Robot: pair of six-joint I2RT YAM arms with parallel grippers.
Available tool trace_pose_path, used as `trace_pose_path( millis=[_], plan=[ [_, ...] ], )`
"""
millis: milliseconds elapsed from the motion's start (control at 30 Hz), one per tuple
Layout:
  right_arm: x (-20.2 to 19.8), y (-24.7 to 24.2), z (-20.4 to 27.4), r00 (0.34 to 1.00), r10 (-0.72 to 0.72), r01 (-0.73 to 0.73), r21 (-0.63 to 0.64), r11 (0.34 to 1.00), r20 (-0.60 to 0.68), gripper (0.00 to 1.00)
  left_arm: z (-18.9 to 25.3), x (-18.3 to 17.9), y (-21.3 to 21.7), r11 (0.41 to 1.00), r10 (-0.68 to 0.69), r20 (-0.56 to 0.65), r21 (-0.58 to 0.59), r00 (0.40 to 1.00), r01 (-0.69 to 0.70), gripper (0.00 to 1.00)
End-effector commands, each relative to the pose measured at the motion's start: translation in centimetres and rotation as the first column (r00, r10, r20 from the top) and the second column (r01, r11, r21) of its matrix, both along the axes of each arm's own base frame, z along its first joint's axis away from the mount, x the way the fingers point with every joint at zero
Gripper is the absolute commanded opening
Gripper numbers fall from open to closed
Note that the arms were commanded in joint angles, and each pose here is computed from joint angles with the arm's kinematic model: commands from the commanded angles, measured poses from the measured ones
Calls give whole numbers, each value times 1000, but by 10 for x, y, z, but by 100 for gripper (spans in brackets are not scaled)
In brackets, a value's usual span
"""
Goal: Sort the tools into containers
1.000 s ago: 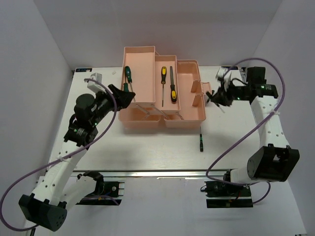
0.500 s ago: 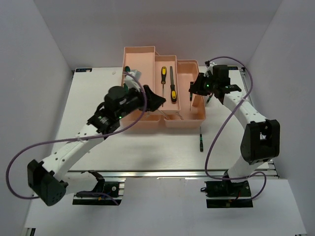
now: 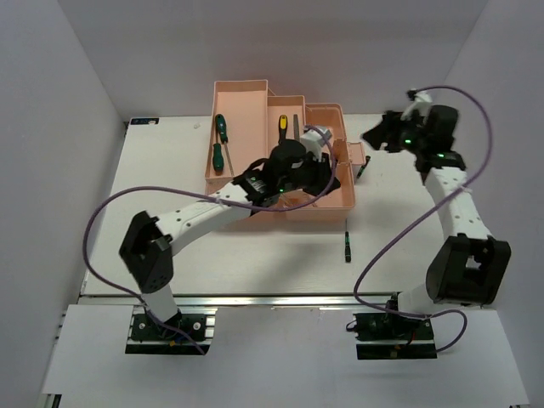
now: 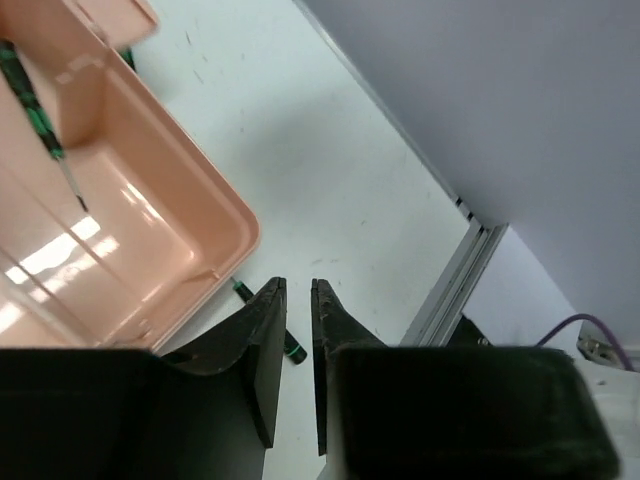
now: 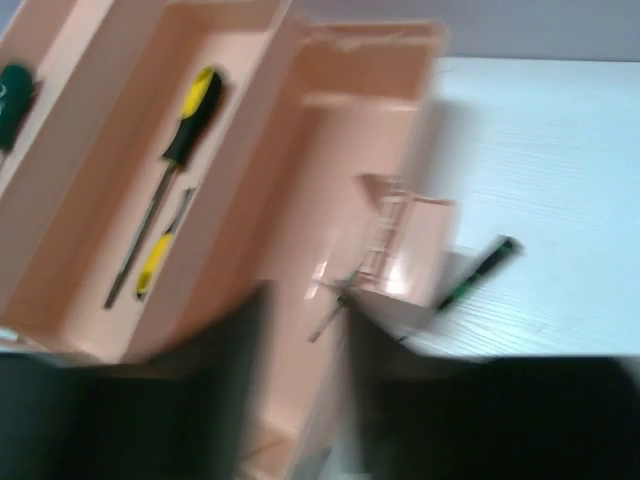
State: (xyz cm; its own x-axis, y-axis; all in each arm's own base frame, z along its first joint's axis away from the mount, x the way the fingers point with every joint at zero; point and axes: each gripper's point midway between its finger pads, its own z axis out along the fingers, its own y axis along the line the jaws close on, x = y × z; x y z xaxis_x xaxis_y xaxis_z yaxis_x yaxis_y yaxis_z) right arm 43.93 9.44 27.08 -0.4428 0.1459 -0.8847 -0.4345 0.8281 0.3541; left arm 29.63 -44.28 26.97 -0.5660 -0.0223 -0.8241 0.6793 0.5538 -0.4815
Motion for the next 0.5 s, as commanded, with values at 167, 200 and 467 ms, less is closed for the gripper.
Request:
trace_pose_path(
  millis=[167, 200, 467],
  plan=[
    [-35, -104, -44, 987, -77, 79, 9, 997, -138, 0, -77, -41, -46, 986, -43, -181, 151, 983, 71, 45],
    [-42, -117, -51, 980, -116, 119, 12, 993, -162, 10, -82, -52, -53, 983, -54, -191, 160, 980, 86, 50],
    [-95, -132, -84, 947, -231, 221, -68, 973, -224, 61, -147, -68, -70, 952, 94, -285, 307, 954, -2, 62]
  ],
)
